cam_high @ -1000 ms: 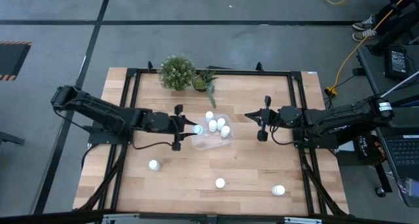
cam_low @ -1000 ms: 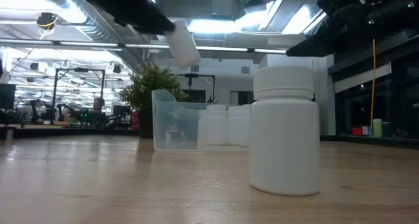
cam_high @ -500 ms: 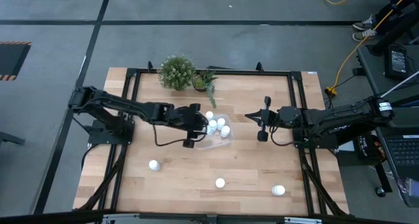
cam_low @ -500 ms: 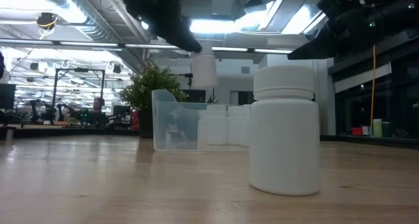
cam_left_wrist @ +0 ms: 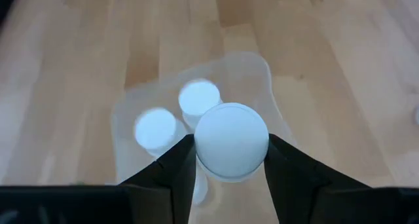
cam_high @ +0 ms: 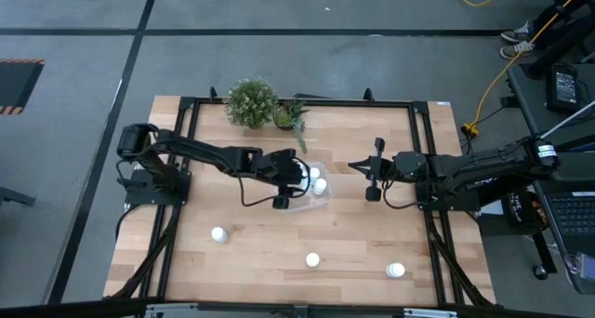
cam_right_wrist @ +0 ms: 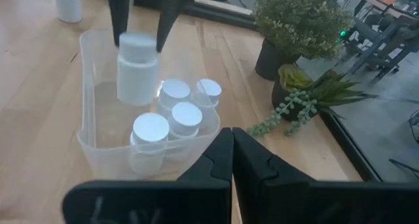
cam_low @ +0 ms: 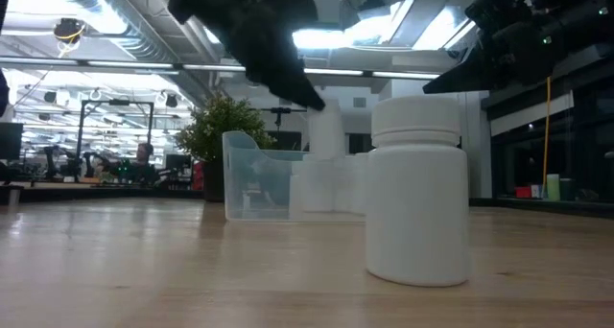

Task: Pick and place pill bottles into a basket
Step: Put the white pill bottle into the transparent bin

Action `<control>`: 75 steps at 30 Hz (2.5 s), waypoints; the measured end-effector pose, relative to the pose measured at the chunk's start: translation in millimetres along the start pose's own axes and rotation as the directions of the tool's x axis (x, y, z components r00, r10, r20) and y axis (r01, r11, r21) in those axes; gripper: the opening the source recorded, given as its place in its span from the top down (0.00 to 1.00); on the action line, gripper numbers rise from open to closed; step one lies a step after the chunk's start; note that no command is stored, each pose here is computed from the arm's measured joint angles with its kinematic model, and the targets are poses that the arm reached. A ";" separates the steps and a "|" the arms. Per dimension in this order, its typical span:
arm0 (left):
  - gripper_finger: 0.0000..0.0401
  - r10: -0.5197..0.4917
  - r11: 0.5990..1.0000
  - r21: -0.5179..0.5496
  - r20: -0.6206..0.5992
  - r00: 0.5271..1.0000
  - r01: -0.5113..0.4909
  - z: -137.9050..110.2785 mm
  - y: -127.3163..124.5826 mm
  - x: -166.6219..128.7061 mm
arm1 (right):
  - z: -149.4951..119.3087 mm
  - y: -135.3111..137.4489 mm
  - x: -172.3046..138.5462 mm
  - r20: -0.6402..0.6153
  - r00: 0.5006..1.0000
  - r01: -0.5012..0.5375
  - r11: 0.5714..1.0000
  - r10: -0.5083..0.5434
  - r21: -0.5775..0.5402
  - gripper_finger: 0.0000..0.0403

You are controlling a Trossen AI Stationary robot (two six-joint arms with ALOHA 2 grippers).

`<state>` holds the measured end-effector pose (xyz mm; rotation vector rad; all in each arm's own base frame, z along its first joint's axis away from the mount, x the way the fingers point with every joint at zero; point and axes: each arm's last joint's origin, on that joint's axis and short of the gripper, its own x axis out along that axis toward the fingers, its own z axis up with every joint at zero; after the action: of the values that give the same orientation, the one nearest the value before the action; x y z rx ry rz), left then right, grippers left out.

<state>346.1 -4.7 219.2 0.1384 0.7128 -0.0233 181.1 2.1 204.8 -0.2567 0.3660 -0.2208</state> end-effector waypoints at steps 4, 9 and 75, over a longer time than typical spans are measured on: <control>0.63 0.035 0.999 0.021 -0.040 0.999 -0.034 -6.7 -4.0 13.3 | 0.1 0.1 0.3 0.000 1.000 0.001 1.000 -0.001 -0.001 0.99; 0.63 0.067 0.998 -0.015 -0.074 0.995 -0.068 -12.6 -5.4 22.8 | 0.3 0.0 0.4 0.002 1.000 0.002 1.000 -0.002 -0.001 0.99; 0.50 0.128 0.978 0.149 0.106 0.986 -0.143 9.3 -23.2 11.7 | 0.2 0.0 0.4 0.001 1.000 0.002 1.000 -0.002 0.002 0.99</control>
<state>359.3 -28.6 215.8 0.3344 0.6042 0.0447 181.5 2.1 204.9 -0.2555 0.3645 -0.2226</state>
